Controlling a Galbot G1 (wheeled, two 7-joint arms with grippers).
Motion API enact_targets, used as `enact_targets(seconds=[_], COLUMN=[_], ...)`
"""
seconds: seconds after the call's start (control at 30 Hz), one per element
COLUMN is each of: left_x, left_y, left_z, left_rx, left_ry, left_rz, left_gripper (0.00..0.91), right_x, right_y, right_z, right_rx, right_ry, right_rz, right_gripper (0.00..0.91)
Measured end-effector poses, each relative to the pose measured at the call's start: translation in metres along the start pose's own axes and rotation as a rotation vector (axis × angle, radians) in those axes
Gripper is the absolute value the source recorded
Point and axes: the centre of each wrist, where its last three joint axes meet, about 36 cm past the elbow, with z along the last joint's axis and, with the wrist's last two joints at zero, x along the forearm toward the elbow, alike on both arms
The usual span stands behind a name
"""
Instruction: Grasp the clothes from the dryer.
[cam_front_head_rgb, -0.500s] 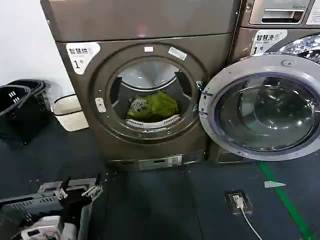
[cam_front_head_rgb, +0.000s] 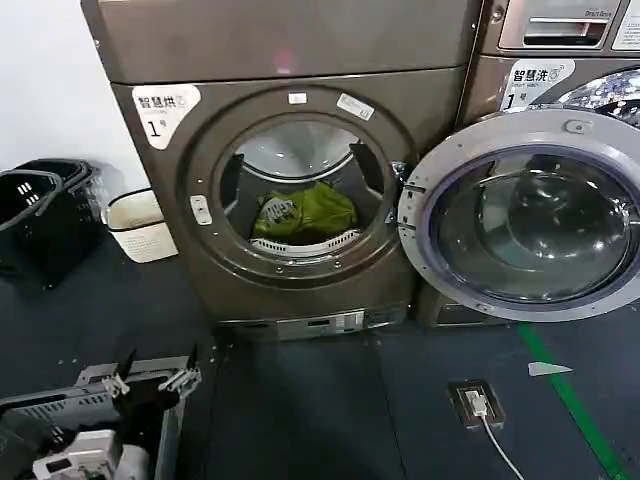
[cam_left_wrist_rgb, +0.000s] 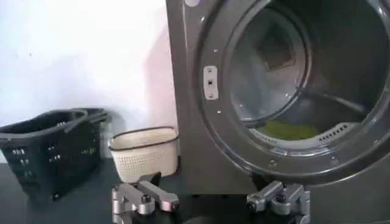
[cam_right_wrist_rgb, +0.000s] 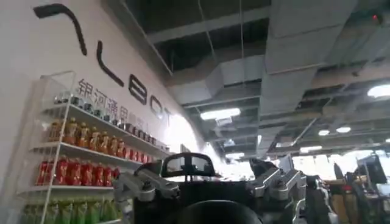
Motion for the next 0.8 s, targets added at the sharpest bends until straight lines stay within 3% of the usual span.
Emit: enact_targets(seconds=[0.8], left_x=[0.008], left_y=[0.001], left_z=[-0.015], left_rx=[0.001], left_ry=[-0.003], left_rz=[-0.012], left_gripper=[0.907], right_x=[0.002], right_y=[0.001], right_z=[-0.002], right_rx=[-0.009], right_ry=[-0.018], right_rz=[-0.03], right_gripper=[0.907])
